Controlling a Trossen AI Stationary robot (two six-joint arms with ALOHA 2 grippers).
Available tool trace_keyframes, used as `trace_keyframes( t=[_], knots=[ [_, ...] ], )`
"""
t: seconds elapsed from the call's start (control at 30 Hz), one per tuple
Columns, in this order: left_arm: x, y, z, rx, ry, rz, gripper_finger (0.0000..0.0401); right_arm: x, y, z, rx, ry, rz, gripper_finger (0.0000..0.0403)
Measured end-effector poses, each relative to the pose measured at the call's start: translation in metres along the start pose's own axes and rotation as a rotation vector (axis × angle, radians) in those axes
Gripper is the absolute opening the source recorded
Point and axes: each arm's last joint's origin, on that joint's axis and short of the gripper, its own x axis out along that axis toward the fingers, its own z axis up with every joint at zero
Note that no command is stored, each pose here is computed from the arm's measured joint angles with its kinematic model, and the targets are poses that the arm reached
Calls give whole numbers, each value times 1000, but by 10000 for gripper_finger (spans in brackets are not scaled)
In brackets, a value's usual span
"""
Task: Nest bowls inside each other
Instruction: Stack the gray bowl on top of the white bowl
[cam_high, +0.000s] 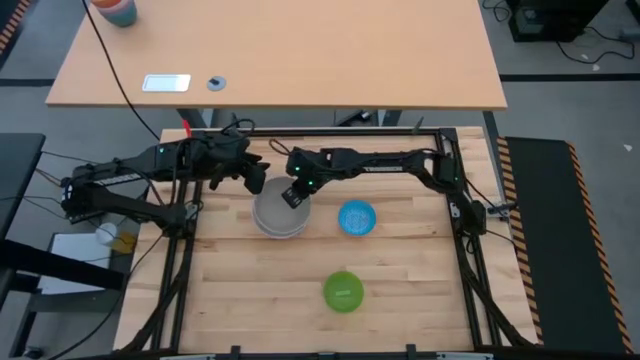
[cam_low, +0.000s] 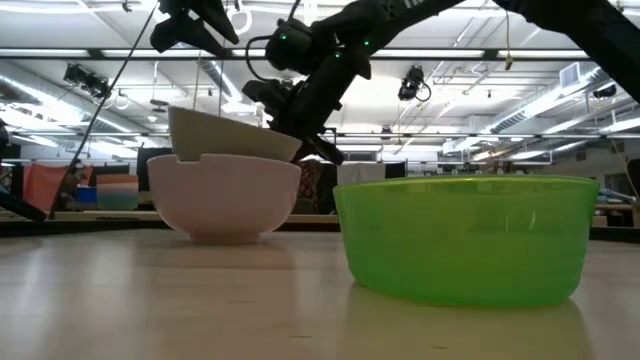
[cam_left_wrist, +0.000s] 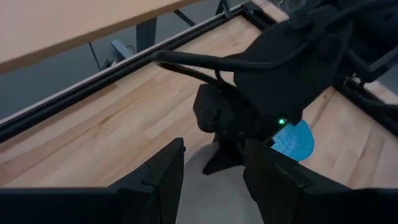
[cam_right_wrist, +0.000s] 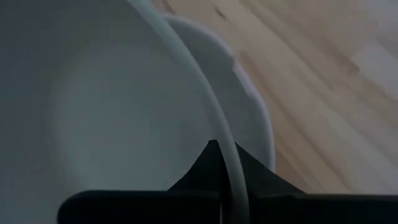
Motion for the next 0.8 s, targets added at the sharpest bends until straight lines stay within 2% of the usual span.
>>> trace_keyframes(
  t=[0.2,0.53,0.67,0.8],
  knots=[
    [7,-3,-3,18,29,12,173,6,-2,-1,-1,49,-34,53],
    [26,-5,-10,82,117,80,173,1,-2,-1,-67,73,1,134],
    [35,-6,-12,108,143,114,173,-16,-9,4,-19,86,-3,143],
    [43,-8,-15,128,170,130,173,-41,-17,15,-28,41,-26,141]
  ],
)
